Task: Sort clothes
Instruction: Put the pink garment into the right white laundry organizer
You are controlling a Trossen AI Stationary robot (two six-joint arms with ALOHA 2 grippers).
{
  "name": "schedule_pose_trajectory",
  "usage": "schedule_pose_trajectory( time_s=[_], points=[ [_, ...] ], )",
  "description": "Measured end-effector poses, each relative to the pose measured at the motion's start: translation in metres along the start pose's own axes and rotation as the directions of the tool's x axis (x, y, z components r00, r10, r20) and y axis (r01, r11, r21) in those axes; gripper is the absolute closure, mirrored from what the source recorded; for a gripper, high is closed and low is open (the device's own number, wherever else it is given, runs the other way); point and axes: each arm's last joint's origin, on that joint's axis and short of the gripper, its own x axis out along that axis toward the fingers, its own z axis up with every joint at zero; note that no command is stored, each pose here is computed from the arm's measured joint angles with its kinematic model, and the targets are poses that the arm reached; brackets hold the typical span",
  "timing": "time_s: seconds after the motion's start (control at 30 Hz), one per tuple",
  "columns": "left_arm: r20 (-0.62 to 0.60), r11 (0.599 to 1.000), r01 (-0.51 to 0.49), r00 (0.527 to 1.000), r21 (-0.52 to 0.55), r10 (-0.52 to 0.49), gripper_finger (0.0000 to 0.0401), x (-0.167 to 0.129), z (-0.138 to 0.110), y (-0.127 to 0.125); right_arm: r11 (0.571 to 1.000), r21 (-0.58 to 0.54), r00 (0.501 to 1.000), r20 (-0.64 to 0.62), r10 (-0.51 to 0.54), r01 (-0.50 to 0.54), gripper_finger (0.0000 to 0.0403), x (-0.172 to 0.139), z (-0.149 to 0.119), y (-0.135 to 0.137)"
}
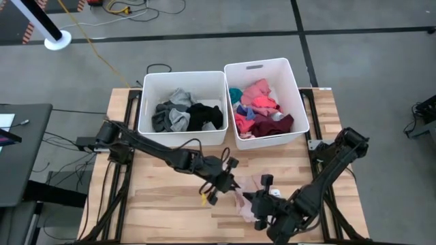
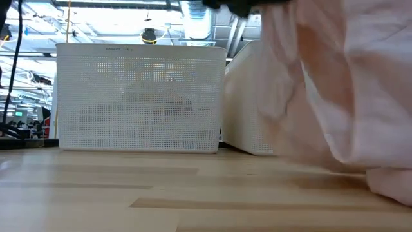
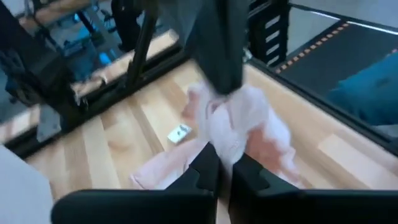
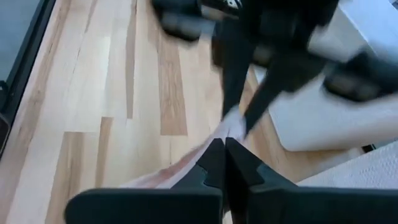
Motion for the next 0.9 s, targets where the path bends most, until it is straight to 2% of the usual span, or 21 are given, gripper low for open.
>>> schedule_pose_trajectory(
  time_s=[0.27,0.47,0.67,0.77,0.9],
  points=[
    [0.014,0.993,-0.034,0.999,0.116,0.032,0.0399,-0.058,0.035,0.011,1.0,0.019,1.0,-0.021,0.015,-0.015,0.0324,-0.014,-0.011,0.007],
    [0.095,0.984,-0.088,0.993,0.157,0.074,0.04,-0.114,0.071,0.022,0.997,0.072,0.998,-0.063,-0.011,0.015,0.0242,-0.018,-0.019,0.005],
    [0.132,0.973,-0.136,0.985,0.185,0.112,0.04,-0.156,0.099,0.031,0.992,0.113,0.995,-0.085,-0.049,0.059,0.016,0.001,-0.027,0.0],
    [0.115,0.973,-0.142,0.986,0.183,0.122,0.04,-0.17,0.106,0.036,0.988,0.132,0.993,-0.097,-0.073,0.086,0.014,0.012,-0.027,-0.005],
    [0.069,0.971,-0.161,0.986,0.179,0.151,0.0401,-0.181,0.113,0.042,0.982,0.139,0.991,-0.057,-0.119,0.126,0.0137,0.027,-0.025,-0.01]
  ],
)
